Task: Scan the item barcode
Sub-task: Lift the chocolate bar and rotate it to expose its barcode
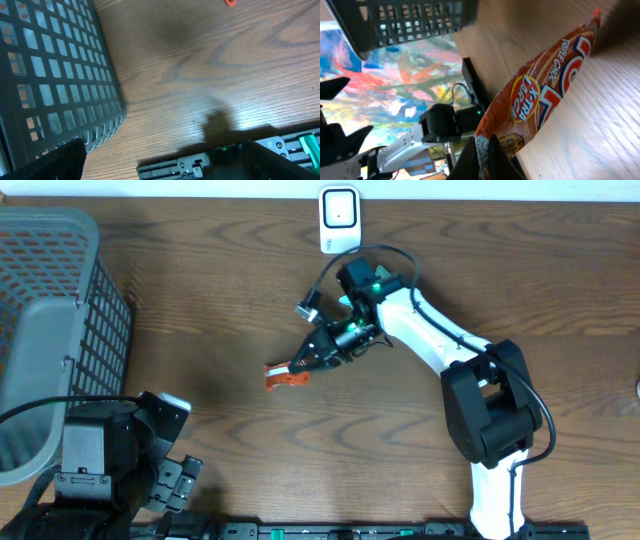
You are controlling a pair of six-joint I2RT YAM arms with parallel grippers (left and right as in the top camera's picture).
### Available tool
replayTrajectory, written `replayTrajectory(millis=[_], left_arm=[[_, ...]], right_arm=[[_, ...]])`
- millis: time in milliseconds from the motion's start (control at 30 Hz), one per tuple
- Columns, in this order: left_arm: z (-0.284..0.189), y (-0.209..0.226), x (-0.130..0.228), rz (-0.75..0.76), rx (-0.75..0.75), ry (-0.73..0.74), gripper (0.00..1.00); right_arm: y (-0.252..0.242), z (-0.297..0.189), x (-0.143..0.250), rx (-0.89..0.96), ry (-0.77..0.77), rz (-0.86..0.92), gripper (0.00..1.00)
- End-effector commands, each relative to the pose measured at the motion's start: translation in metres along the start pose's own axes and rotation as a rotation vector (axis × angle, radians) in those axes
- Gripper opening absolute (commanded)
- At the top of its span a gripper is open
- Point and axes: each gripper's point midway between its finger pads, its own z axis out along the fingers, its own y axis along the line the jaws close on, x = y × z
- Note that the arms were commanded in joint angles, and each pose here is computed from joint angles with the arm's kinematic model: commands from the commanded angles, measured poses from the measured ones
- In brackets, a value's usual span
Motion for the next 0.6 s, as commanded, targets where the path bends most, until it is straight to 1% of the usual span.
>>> replayTrajectory(millis=[0, 267, 433, 567], left_arm=[[-0.002, 0.001, 0.0, 0.002, -0.008, -0.007, 0.98], [-0.002, 0.001, 0.0, 0.002, -0.008, -0.007, 0.98], [-0.002, 0.001, 0.0, 0.002, -0.008, -0.007, 0.98], [-0.002, 0.001, 0.0, 0.002, -0.008, -0.007, 0.98]], right_arm=[[-0.027, -0.012, 0.006, 0.051, -0.021, 0.024, 0.01], [-0.113, -0.039, 0.033, 0.351, -0.031, 0.179, 0.01], [-0.137, -0.058, 0.042, 0.453, -0.037, 0.233, 0.01], [-0.143, -0.06, 0.044, 0.492, -0.029, 0.228, 0.01]])
